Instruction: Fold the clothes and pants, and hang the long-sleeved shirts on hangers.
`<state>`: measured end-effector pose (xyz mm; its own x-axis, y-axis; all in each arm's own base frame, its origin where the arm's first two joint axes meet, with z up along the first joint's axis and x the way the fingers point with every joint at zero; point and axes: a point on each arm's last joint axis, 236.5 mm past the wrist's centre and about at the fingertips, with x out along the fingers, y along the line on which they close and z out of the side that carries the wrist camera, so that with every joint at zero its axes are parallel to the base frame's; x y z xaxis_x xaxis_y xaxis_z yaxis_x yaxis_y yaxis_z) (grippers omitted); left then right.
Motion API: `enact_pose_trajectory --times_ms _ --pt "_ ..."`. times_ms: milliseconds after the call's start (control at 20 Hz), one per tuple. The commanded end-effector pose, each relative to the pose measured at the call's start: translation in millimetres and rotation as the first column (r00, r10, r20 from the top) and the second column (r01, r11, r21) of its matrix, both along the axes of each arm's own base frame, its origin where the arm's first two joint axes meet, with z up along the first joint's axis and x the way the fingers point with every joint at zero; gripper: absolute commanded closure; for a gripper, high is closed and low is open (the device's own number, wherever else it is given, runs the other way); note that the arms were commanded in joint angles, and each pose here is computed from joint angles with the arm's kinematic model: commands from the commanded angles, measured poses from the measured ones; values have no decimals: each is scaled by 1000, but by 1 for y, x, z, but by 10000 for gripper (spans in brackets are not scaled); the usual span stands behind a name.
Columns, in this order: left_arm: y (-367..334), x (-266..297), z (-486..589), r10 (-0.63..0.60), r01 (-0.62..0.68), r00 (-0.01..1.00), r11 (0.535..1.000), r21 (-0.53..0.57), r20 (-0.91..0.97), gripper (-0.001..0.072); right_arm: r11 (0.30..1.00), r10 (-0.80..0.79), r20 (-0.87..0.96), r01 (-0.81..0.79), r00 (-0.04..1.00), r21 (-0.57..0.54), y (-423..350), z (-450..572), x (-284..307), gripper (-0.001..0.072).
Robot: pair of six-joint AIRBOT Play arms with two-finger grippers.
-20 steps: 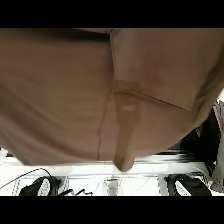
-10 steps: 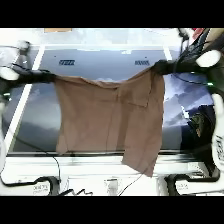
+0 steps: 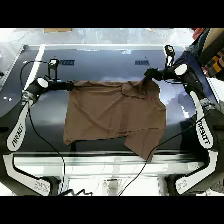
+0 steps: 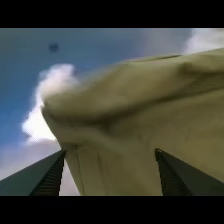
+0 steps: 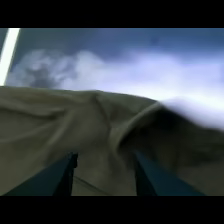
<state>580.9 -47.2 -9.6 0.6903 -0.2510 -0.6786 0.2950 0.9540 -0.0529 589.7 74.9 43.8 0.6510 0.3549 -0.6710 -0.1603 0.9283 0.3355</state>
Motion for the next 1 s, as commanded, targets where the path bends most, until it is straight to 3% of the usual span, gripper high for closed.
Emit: enact_pose_trajectory --times_ms 0,50,150,200,250,400,700,950 --pt "8 -14 17 -14 14 999 1000 6 -29 67 998 -20 -115 13 993 -57 -36 -14 -22 321" --pt "18 -25 29 -26 27 999 999 34 -41 70 997 -27 -175 14 984 -73 -54 -16 -38 347" --pt "43 -51 58 -34 40 997 995 87 -73 180 997 -39 -316 18 948 -69 -92 -19 -78 347" --pt "54 -66 73 -27 35 996 995 92 -89 187 998 -43 -396 24 917 -54 -110 -20 -103 371" --pt "64 -81 89 -3 11 995 997 78 -103 186 999 -42 -471 29 881 -36 -126 -22 -126 449" --pt "97 -122 134 111 -109 986 994 23 -120 186 998 -11 -652 50 758 42 -163 -23 -194 455" --pt "128 -189 183 245 -247 964 969 -10 -100 186 970 27 -692 148 721 192 -184 -41 -241 455" --pt "116 -216 185 287 -295 951 954 -58 -114 187 901 173 -656 151 734 406 -124 -104 -269 442"
